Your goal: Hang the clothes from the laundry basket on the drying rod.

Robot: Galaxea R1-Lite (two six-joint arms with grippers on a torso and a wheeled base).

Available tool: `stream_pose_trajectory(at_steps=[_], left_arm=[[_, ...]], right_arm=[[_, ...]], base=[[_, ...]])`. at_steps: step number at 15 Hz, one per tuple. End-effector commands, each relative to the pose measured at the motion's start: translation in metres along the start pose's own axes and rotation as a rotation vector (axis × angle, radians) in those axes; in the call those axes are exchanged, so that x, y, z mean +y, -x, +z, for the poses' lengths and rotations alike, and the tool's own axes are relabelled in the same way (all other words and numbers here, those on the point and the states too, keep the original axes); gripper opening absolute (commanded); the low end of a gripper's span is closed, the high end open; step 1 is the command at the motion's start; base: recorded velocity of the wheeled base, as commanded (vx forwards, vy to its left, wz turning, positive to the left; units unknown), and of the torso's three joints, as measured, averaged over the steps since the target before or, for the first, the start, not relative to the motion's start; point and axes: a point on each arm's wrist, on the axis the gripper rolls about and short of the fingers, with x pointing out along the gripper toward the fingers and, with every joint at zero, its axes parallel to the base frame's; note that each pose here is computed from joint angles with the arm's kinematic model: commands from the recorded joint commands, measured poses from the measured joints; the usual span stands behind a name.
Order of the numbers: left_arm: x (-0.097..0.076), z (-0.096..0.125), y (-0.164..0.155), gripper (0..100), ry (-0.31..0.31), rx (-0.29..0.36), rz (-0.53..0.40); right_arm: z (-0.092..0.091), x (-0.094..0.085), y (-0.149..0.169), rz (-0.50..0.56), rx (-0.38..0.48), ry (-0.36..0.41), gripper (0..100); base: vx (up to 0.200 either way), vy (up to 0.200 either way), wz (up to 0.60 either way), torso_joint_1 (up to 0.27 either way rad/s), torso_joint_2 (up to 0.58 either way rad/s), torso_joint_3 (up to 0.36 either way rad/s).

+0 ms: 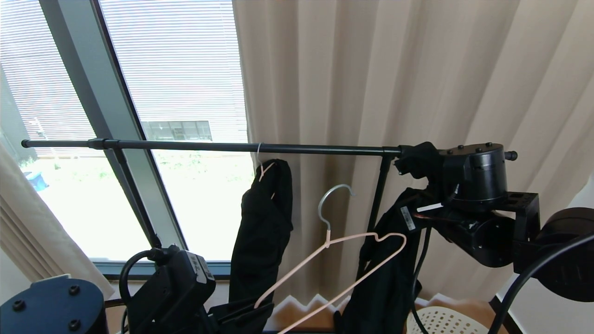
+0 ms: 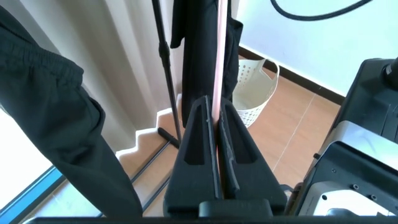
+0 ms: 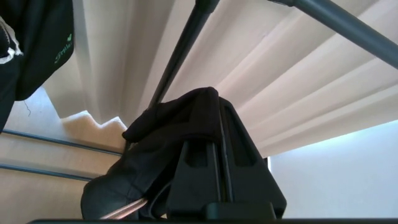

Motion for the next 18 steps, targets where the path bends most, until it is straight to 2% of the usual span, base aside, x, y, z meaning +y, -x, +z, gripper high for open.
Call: stream_pose_trajectory(at_steps=[1,8,13,18], left_arm=[[0.0,0.001,-0.003,0,0.009,0.001,0.0],[0.009,0.007,-0.007,0,0.019,-0.016,0.066],[0.01,0.011,-0.011,0,0.026,-0.03,0.07],[0.008,0.01,-0.008,0,0.021,-0.065,0.056]], right_arm=[[0.0,0.0,0.001,0.003,-0.003,0.001,0],[0.0,0.0,0.003,0.004,-0.004,0.0,0],[-0.001,0.01,0.009,0.037,-0.012,0.018,0],[0.006,0.012,0.008,0.04,-0.029,-0.041,0]], base=[[0.0,0.0,0.0,0.0,0.0,0.0],[0.0,0.0,0.0,0.0,0.0,0.0],[0.0,0.0,0.0,0.0,0.0,0.0],[0.0,0.0,0.0,0.0,0.0,0.0]])
